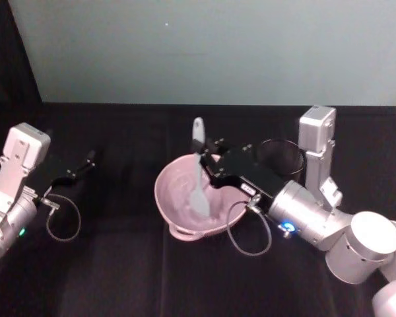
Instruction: Use the one hand to pick up the spoon and stir the clear water in the bowl.
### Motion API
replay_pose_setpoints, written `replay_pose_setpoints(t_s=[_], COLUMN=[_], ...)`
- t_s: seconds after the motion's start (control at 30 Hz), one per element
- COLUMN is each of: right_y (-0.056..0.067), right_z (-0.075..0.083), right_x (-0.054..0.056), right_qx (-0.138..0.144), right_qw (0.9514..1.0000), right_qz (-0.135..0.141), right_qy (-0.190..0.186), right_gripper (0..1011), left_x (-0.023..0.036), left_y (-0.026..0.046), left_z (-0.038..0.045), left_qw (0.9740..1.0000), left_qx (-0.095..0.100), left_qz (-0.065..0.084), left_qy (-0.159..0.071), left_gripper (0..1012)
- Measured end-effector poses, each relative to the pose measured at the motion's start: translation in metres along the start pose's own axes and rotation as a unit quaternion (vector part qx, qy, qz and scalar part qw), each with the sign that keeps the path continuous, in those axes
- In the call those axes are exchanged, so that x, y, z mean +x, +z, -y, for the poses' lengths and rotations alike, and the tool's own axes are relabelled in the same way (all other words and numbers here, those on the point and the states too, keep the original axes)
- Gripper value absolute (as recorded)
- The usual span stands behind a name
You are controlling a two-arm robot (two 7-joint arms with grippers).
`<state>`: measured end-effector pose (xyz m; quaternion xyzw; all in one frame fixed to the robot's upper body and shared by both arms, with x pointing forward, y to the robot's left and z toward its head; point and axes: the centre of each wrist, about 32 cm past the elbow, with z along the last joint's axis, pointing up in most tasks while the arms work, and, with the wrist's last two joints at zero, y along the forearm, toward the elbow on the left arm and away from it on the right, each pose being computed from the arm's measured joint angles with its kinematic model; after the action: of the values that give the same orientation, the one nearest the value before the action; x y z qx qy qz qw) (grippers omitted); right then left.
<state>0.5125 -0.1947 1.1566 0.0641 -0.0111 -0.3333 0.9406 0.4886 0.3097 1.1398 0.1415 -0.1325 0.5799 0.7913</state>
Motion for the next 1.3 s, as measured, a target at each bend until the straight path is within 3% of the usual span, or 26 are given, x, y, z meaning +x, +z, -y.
replay_pose_setpoints(t_s=[0.3, 0.37, 0.6, 0.73, 0.93, 1.17, 1.3], right_y=[-0.01, -0.014, -0.018, -0.018, -0.016, -0.013, -0.009], right_z=[-0.023, -0.034, -0.042, -0.039, -0.027, -0.011, -0.002], right_x=[-0.005, -0.002, 0.009, 0.018, 0.027, 0.029, 0.024], right_qx=[0.013, 0.029, 0.052, 0.065, 0.055, 0.033, 0.027], right_qw=[0.9997, 0.9995, 0.9975, 0.9938, 0.9916, 0.9921, 0.9945], right_qz=[-0.021, -0.01, 0.029, 0.061, 0.079, 0.08, 0.06], right_qy=[0.01, -0.003, -0.037, -0.066, -0.087, -0.091, -0.081], right_gripper=[121, 121, 121, 121, 121, 121, 121], left_x=[0.0, 0.0, 0.0, 0.0, 0.0, 0.0, 0.0], left_y=[0.0, 0.0, 0.0, 0.0, 0.0, 0.0, 0.0], left_z=[0.0, 0.0, 0.0, 0.0, 0.0, 0.0, 0.0], left_qw=[1.0, 1.0, 1.0, 1.0, 1.0, 1.0, 1.0], left_qx=[0.0, 0.0, 0.0, 0.0, 0.0, 0.0, 0.0], left_qz=[0.0, 0.0, 0.0, 0.0, 0.0, 0.0, 0.0], left_qy=[0.0, 0.0, 0.0, 0.0, 0.0, 0.0, 0.0], left_gripper=[1011, 1011, 1011, 1011, 1011, 1011, 1011])
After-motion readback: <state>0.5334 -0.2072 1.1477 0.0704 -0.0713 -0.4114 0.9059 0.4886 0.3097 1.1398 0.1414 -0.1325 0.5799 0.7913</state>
